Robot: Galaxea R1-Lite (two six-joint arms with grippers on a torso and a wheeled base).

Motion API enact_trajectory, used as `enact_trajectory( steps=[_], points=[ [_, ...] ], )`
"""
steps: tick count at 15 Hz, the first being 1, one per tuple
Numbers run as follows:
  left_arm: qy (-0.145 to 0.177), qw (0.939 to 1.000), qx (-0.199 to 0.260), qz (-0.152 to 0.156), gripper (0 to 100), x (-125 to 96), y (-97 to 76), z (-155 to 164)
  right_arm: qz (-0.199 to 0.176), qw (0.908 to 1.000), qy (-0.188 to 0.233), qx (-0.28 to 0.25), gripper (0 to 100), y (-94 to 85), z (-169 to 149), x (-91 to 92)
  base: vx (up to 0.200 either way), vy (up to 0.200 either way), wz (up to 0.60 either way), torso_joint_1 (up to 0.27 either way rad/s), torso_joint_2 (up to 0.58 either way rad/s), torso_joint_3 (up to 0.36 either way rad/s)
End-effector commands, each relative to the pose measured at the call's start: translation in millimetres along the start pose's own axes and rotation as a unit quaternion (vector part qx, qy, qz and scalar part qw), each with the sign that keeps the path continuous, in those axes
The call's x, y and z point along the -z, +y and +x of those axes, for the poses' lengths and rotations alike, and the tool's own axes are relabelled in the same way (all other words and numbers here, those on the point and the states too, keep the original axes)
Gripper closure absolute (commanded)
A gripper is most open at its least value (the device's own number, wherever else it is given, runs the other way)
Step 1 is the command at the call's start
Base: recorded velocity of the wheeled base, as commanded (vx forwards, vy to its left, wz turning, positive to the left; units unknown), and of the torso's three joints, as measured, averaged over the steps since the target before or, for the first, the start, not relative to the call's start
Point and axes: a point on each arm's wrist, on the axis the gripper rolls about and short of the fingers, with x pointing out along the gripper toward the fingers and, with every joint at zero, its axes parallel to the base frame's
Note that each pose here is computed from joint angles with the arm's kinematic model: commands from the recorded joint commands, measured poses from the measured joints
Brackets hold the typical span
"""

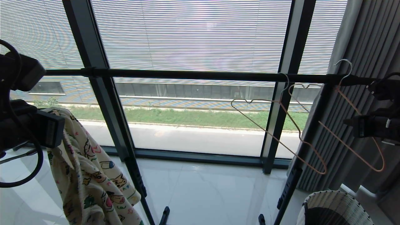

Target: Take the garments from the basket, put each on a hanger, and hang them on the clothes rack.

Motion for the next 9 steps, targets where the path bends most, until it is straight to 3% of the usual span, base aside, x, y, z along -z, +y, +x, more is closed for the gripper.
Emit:
enact_trajectory(
  steps=[1,5,9],
  points=[
    [-0.002,1.0000,-0.001,-0.001,100,-0.6,0.4,-0.7,0.000,0.9999,-0.011,0.003,100,1.9,-15.1,0.4,0.000,0.000,0.00,0.000,0.00,0.000],
    [-0.016,0.9998,-0.007,-0.003,100,-3.1,1.3,0.5,0.002,0.9997,-0.021,0.012,100,1.8,-35.7,6.3,0.000,0.000,0.00,0.000,0.00,0.000],
    [-0.014,0.9998,-0.011,-0.003,100,-3.0,1.5,0.5,0.002,0.9997,-0.021,0.013,100,6.7,-57.0,20.0,-0.200,0.000,0.00,0.007,0.00,-0.001]
  ],
)
